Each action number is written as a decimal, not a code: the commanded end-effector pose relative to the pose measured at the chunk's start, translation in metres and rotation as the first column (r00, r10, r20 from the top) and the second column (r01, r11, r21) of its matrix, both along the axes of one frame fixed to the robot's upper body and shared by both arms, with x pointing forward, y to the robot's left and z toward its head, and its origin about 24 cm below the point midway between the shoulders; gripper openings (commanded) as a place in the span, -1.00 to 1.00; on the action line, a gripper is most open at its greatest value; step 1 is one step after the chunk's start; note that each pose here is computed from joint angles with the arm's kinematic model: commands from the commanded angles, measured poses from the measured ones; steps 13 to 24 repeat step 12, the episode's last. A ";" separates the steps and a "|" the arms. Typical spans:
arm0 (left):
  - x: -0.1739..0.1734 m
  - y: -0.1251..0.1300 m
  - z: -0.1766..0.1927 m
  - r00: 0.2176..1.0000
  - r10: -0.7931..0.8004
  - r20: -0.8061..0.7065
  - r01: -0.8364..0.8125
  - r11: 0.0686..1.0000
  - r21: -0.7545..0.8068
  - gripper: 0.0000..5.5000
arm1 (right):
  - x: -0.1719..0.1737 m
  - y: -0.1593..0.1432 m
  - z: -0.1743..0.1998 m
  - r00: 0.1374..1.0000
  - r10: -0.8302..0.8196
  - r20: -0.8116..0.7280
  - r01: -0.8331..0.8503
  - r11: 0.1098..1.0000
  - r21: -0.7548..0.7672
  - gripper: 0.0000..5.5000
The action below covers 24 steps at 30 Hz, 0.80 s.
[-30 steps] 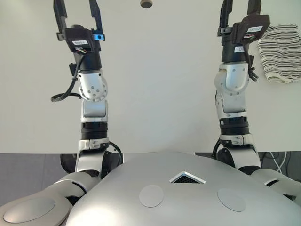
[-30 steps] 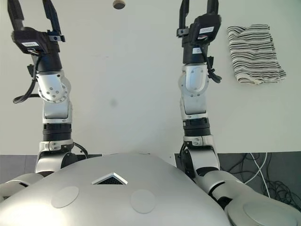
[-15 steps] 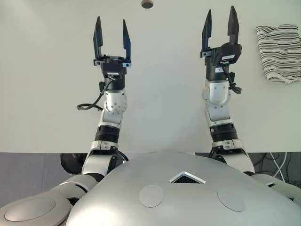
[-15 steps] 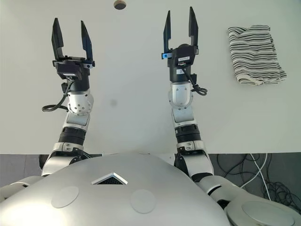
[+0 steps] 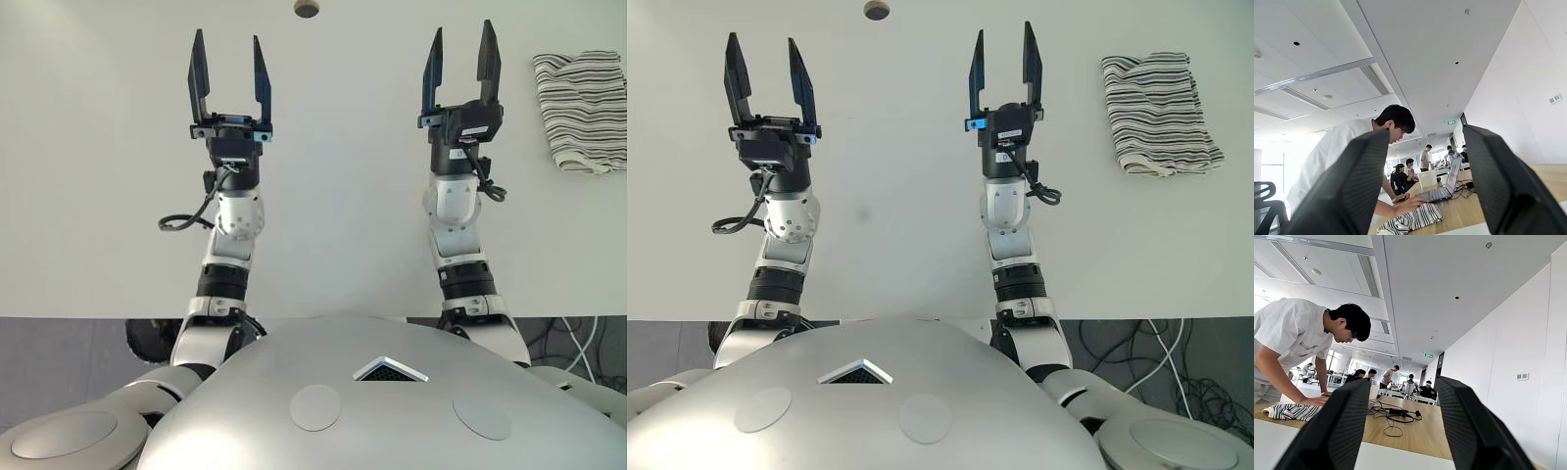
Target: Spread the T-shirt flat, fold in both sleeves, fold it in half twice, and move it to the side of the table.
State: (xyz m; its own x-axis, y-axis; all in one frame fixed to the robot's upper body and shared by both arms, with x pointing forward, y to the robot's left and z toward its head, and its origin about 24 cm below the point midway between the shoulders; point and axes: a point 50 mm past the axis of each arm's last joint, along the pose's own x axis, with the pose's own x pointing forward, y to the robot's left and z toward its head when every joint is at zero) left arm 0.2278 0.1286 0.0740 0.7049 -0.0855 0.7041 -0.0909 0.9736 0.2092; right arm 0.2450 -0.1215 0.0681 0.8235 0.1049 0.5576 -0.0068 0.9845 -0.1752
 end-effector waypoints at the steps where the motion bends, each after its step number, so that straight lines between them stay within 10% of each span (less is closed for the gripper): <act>1: 0.002 0.003 0.000 1.000 0.016 -0.015 -0.016 1.000 0.000 0.00 | 0.001 0.003 0.003 1.000 0.005 0.018 -0.005 1.000 -0.002 -0.10; 24: 0.005 0.000 0.009 1.000 0.008 0.011 -0.008 1.000 0.017 0.00 | 0.006 0.002 0.006 0.999 -0.002 0.037 0.002 1.000 -0.004 -0.10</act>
